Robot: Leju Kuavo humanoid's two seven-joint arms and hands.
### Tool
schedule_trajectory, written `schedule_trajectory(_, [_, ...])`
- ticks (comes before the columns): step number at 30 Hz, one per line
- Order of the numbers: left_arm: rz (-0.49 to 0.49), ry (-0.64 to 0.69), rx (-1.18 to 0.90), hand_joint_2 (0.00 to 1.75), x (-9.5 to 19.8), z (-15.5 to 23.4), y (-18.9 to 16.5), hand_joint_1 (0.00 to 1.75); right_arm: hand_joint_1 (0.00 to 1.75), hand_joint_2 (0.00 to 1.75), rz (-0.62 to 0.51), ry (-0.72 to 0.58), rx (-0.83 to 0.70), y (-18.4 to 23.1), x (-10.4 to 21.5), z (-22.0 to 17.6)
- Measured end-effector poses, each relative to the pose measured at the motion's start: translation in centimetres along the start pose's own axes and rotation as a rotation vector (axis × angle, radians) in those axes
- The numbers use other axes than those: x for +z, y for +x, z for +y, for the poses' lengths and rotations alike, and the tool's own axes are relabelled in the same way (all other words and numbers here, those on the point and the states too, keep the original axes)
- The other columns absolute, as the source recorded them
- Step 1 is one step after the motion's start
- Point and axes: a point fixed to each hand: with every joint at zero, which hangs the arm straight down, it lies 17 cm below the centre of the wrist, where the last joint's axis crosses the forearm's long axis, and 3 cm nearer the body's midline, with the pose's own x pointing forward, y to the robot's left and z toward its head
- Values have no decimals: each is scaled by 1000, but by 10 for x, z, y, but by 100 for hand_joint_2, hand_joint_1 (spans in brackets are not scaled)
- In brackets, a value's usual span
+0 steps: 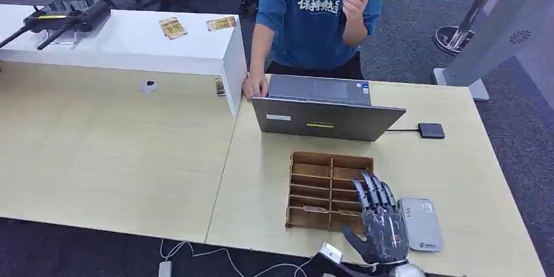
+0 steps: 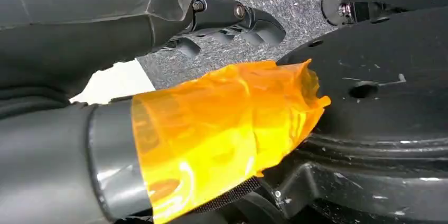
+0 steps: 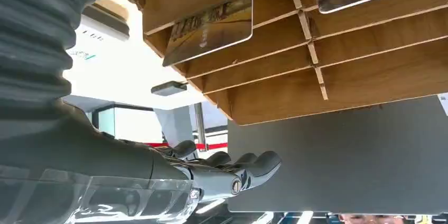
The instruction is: Pass the card to the sensor for recognition and then transmit it.
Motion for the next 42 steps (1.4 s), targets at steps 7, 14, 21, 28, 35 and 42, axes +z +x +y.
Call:
schedule_trajectory(7, [0, 1, 1, 0, 0, 1, 0, 0, 0, 175, -2, 3, 0, -1, -2, 0])
schedule_trajectory(14, [1, 4, 6, 0, 0, 0, 0, 0, 0, 175, 26, 37, -7, -5, 0, 7])
schedule_trajectory(21, [2, 7, 21, 0, -1, -2, 0, 0, 0, 175, 76, 110, -16, -12, 4, 20])
schedule_trajectory(28, [0, 8, 35, 0, -2, -7, 0, 0, 0, 175, 87, 108, -40, -8, 10, 15])
schedule_trajectory(35, [0, 7, 42, 0, -3, -10, 0, 0, 0, 175, 80, 94, -59, -1, 17, 8])
schedule_trajectory(42, [0, 5, 43, 0, -3, -12, 0, 0, 0, 175, 77, 89, -63, 0, 18, 5])
